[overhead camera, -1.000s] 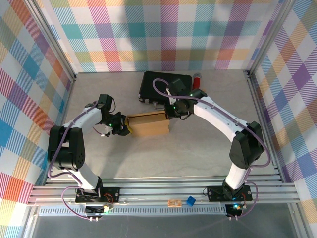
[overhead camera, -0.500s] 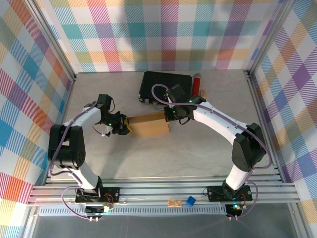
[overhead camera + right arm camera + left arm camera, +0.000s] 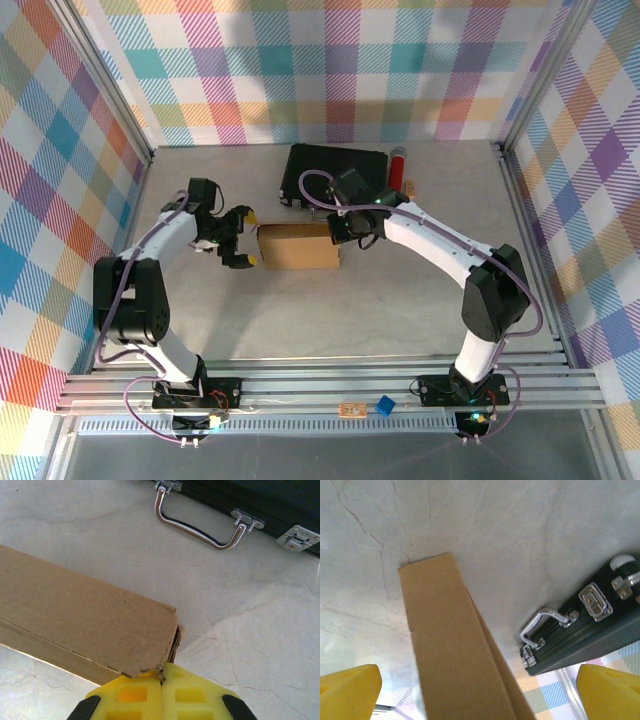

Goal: Fold the paper box

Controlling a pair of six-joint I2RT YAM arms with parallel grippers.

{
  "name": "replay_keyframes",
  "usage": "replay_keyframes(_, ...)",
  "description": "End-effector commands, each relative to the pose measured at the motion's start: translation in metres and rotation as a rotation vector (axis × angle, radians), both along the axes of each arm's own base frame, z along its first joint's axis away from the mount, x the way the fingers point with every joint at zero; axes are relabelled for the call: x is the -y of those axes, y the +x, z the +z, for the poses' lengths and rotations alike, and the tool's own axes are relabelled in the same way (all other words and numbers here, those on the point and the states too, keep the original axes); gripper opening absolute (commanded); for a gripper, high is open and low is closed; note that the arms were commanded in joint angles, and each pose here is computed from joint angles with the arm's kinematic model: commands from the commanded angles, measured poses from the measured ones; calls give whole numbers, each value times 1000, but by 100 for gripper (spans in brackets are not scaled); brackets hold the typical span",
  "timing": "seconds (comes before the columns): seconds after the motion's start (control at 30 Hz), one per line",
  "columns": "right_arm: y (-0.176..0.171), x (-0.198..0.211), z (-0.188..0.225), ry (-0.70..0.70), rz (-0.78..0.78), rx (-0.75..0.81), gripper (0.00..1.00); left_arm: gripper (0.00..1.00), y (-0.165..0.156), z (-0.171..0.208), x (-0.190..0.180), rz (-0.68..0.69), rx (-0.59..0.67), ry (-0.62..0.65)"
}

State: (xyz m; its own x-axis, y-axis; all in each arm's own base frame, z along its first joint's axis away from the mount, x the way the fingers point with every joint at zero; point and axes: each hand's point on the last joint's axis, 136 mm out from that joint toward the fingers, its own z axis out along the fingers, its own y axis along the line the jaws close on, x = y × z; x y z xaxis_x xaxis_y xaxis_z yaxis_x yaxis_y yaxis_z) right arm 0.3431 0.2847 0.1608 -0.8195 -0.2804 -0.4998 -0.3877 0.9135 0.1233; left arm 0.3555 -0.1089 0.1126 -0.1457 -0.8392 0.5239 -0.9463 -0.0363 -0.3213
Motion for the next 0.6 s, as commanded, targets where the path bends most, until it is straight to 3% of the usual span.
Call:
replay_keyframes(0.0, -15, 10, -26, -103, 22, -99, 0, 100, -24, 4, -11, -60, 1, 49)
replay_keyframes(0.1, -14, 7, -24, -101, 30, -99, 0, 98, -30, 13, -27, -78, 42, 118)
replay_keyframes(0.2, -12, 5, -22, -102, 38, -93, 0, 85, -22, 50, -60, -182, 194, 340)
replay_keyframes(0.33, -11, 5, -19, -109, 55, -87, 0, 66, -11, 111, -74, -518, 476, 627)
replay_keyframes(0.47, -11, 4, -19, -107, 69, -87, 0, 55, -24, 126, -53, -860, 657, 738)
replay_keyframes(0.57, -11, 4, -19, -109, 73, -91, 0, 48, -32, 116, -26, -1066, 813, 739)
